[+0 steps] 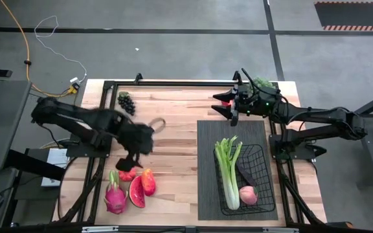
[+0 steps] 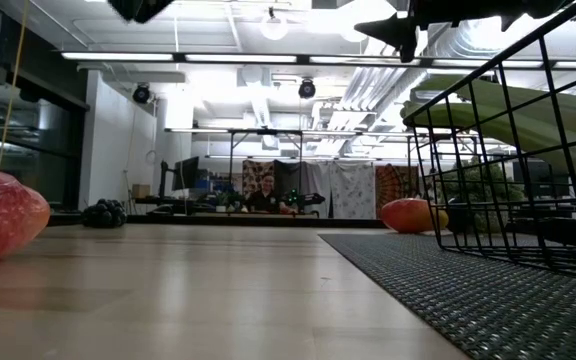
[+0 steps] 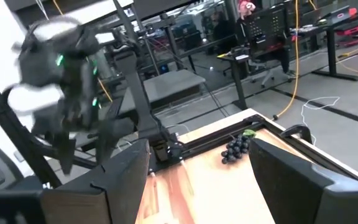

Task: Build produce basket
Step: Put the bottom mango into the black wire basket

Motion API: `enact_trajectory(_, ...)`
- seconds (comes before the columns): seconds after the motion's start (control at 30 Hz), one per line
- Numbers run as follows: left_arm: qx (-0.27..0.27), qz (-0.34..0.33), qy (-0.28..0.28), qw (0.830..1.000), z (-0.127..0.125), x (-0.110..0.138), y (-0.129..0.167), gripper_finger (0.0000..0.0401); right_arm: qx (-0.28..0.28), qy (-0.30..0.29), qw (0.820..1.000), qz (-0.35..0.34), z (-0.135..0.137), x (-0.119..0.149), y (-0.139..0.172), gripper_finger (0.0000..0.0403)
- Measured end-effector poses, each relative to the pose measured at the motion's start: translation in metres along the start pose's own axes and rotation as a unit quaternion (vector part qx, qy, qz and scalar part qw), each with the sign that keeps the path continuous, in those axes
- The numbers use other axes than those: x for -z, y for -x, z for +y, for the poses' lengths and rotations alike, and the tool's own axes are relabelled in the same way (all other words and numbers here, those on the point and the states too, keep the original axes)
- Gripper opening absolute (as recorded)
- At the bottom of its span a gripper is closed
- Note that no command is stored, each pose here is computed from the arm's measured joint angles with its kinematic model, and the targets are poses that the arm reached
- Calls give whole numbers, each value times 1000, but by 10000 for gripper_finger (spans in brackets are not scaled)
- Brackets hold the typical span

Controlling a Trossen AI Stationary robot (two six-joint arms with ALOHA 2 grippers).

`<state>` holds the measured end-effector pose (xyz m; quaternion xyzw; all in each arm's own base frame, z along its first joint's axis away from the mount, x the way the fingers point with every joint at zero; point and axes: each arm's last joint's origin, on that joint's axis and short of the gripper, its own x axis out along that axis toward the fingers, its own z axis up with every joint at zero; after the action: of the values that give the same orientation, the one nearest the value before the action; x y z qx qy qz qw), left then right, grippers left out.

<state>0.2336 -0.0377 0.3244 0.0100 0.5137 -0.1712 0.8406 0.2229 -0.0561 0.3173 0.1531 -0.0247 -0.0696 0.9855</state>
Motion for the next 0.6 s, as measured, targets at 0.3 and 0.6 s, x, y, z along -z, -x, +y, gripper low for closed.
enact_trajectory(0.3,35,155,-128,979,-16,8,-98,345,5,-7,1000,17,-1,3,0,267)
enact_trajectory(0.6,55,183,-191,963,-22,5,-151,345,18,-20,998,54,-3,11,0,267)
